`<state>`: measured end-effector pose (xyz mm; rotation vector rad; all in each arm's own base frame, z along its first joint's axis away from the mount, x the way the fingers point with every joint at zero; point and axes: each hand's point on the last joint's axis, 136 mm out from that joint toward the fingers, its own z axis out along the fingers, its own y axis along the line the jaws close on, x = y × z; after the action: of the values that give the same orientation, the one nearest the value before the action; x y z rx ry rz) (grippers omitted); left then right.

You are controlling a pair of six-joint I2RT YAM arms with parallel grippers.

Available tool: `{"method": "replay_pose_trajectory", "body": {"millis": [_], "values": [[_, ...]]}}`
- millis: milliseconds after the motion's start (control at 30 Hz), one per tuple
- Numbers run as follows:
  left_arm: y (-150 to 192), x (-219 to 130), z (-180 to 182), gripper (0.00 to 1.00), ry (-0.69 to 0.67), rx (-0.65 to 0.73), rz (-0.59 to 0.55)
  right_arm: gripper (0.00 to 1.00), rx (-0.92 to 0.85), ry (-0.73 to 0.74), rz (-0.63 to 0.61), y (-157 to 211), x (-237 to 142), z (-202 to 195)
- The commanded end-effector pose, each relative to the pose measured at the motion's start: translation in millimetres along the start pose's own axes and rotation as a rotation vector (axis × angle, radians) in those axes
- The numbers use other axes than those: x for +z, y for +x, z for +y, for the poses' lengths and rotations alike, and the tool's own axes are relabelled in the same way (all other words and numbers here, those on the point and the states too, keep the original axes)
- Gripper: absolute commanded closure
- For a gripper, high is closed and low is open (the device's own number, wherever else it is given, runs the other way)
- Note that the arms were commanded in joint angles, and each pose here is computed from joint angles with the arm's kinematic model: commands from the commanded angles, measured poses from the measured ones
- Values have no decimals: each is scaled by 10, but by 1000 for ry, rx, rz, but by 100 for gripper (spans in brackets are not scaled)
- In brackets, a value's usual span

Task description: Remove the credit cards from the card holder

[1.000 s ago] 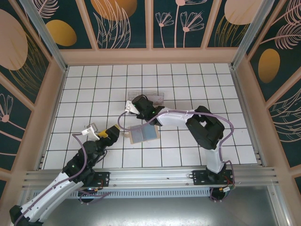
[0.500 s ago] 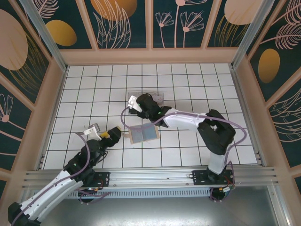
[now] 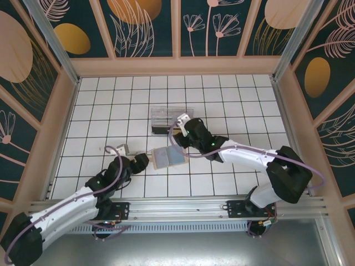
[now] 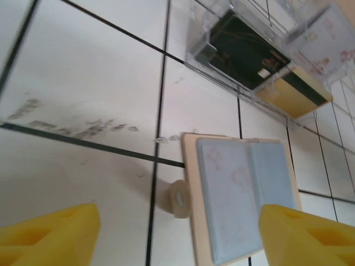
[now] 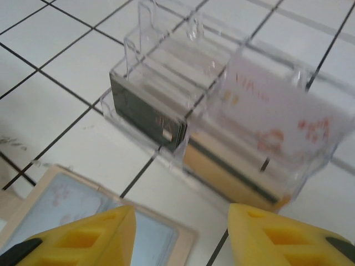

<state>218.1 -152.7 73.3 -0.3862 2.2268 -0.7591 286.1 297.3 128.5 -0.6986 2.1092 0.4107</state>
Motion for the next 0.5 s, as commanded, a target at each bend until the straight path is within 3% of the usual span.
{"method": "replay_pose_trajectory", "body": {"millis": [0,200,467], "values": [[-59,57,-316,41,83,-1,24,51,214,-105,-4,96,-45,96],[78,244,-324,55,30,10,117,55,290,-122,50,431,-4,76],[182,424,-378,63,-3,8,189,61,345,-153,115,741,101,99]]}}
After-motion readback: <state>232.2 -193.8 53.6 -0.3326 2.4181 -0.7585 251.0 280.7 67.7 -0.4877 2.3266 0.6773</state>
